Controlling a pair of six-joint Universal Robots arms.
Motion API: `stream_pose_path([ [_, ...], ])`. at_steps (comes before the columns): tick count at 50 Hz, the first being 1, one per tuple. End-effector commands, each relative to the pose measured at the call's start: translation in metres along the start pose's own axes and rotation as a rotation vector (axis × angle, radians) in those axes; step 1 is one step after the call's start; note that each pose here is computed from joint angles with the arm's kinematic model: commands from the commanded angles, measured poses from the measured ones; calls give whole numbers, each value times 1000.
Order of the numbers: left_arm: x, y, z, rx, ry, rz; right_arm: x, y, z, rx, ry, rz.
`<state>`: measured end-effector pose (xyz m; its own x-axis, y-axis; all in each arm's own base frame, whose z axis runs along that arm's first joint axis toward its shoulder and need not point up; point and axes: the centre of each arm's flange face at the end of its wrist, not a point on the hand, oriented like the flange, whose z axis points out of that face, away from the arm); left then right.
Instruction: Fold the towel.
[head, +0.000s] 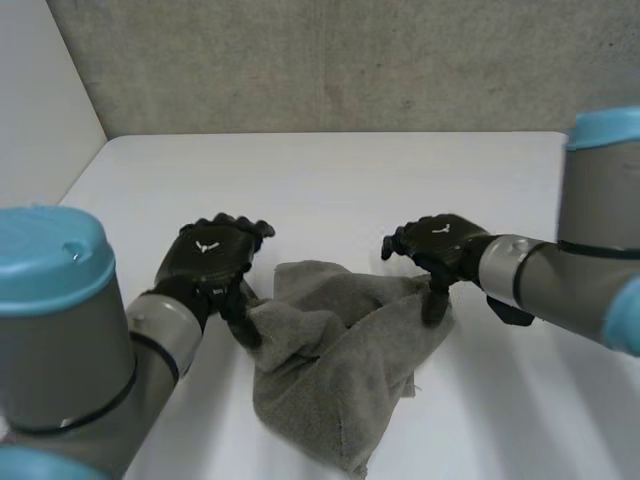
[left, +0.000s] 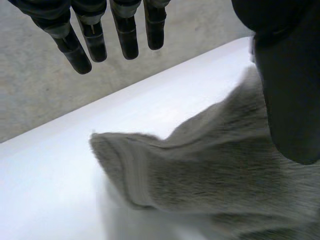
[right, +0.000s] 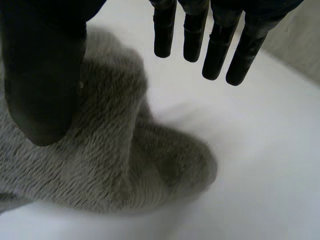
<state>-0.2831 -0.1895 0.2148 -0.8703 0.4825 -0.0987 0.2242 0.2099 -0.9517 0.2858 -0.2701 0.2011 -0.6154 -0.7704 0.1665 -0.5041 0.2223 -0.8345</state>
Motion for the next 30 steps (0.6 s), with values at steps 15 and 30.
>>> stream_pose_path([
  [15,-23,-83,69,243,-111,73,38,-121,3,510,211,-46],
  [30,-39,-151,26,590,-237,-74,31,-117,-58,804,322,-34],
])
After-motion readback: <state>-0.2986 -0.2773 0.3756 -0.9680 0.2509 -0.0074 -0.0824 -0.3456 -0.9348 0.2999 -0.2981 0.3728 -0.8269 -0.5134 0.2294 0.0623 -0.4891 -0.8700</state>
